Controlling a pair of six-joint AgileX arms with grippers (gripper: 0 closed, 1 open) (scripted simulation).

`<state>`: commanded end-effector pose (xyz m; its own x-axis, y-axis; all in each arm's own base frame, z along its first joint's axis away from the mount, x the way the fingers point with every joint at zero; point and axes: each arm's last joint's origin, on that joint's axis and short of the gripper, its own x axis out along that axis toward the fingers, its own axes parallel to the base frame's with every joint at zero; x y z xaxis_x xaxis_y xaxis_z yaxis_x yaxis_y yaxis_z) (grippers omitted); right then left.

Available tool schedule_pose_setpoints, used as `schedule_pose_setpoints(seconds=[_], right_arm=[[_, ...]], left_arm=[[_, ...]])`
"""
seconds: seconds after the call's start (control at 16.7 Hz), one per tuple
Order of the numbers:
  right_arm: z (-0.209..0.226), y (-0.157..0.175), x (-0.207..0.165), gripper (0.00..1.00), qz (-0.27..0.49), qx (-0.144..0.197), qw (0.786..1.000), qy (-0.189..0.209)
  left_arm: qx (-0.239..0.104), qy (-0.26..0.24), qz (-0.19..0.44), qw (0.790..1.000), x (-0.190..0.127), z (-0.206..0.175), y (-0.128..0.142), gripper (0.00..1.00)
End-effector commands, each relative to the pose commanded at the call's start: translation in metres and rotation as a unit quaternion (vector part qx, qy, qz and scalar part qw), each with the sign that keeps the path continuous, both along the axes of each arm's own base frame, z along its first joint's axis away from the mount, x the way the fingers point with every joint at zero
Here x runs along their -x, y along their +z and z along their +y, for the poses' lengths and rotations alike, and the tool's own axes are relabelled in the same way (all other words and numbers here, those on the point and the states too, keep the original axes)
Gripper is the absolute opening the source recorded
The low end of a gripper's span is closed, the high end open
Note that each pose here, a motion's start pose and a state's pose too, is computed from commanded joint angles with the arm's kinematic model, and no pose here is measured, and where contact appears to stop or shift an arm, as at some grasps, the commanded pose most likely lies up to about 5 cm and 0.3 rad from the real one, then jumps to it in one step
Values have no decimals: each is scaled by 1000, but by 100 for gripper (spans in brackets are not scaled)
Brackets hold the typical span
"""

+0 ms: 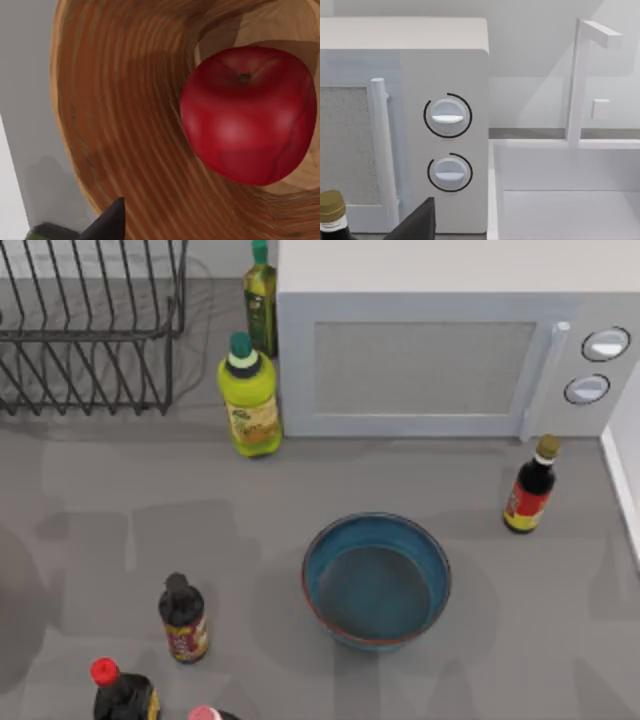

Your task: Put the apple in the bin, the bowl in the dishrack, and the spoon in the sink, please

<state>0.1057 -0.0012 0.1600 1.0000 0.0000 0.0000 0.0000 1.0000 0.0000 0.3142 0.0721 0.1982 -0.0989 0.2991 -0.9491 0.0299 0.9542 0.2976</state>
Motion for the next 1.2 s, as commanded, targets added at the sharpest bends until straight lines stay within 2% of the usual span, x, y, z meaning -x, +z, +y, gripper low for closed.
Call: schedule_pose_setpoints(seconds=[0.42, 0.6, 0.78, 0.96, 1.08, 1.2], right_arm=[[0, 0, 0, 100, 0, 0, 1000, 0], [0, 0, 0, 100, 0, 0, 1000, 0], [0, 0, 0, 100, 0, 0, 1000, 0], [0, 0, 0, 100, 0, 0, 1000, 0], [0, 0, 0, 100, 0, 0, 1000, 0], [0, 0, 0, 100, 0, 0, 1000, 0]], left_arm=[[1, -1, -13, 1000, 5, -3, 3, 100], [6, -2, -68, 998, 25, -13, 13, 100], [14, -6, -164, 986, 60, -27, 28, 100], [27, -17, -287, 958, 104, -42, 35, 100], [38, -28, -374, 926, 134, -50, 33, 100], [51, -41, -461, 885, 160, -57, 26, 100]])
